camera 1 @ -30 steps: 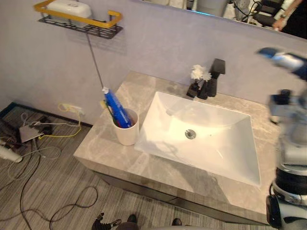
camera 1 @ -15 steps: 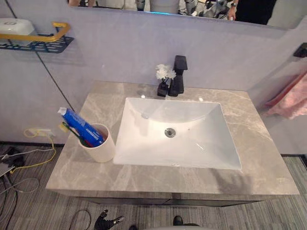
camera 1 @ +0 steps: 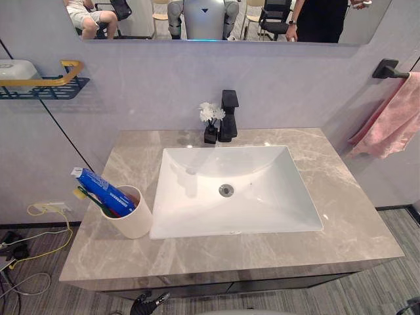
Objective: Organize washtable
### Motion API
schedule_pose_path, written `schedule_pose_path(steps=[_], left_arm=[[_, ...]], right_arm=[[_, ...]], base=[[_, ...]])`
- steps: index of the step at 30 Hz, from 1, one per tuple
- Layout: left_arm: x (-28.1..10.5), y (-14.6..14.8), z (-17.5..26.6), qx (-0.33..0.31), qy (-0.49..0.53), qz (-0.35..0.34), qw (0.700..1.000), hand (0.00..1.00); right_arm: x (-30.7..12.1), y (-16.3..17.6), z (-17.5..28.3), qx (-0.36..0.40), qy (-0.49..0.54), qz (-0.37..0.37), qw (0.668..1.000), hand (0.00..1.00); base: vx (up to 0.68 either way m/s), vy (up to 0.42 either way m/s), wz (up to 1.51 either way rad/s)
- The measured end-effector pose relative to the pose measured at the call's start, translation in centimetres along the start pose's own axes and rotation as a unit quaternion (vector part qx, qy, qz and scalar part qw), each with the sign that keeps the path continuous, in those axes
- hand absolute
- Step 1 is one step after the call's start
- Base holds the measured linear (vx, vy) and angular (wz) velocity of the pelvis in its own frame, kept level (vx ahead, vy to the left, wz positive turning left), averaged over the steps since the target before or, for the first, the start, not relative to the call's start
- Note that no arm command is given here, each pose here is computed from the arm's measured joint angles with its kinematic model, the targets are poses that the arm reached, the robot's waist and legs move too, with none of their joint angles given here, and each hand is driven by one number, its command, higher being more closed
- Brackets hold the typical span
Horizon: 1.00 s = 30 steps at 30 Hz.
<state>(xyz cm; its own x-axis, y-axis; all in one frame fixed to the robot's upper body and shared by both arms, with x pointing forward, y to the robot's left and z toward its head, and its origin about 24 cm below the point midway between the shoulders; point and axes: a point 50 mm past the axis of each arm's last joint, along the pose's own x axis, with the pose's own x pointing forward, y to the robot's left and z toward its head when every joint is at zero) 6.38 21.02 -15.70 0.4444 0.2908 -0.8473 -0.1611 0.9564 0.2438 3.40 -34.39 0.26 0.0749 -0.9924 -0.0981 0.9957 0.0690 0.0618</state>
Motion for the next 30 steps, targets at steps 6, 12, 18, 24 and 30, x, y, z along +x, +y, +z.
schedule_pose_path(steps=[6,12,18,24,30], left_arm=[[-0.1,0.0,-0.3,-0.015,0.008,0.008,1.000,0.00],[-0.2,-0.4,-0.5,-0.011,0.008,-0.001,1.000,0.00],[-0.1,-0.6,0.0,-0.004,-0.004,-0.007,1.000,0.00],[0.1,-0.7,0.2,0.026,-0.007,-0.024,0.999,0.00],[0.4,-0.4,0.4,0.039,-0.003,-0.030,0.999,0.00]], right_arm=[[-1.6,-2.7,-6.3,-0.004,0.145,-0.057,0.988,0.00],[-5.4,-1.5,-12.1,-0.045,0.296,0.022,0.954,0.00],[-7.8,-0.2,-14.3,-0.105,0.358,0.150,0.916,0.00],[-9.7,-1.2,-16.0,-0.162,0.411,0.201,0.874,0.00],[-12.4,-1.7,-17.7,-0.206,0.462,0.249,0.826,0.00]], base=[[0.04,0.002,-0.01],[-0.02,-0.006,-0.02],[-0.05,-0.027,0.06],[-0.02,-0.032,0.22],[0.01,-0.035,0.16]])
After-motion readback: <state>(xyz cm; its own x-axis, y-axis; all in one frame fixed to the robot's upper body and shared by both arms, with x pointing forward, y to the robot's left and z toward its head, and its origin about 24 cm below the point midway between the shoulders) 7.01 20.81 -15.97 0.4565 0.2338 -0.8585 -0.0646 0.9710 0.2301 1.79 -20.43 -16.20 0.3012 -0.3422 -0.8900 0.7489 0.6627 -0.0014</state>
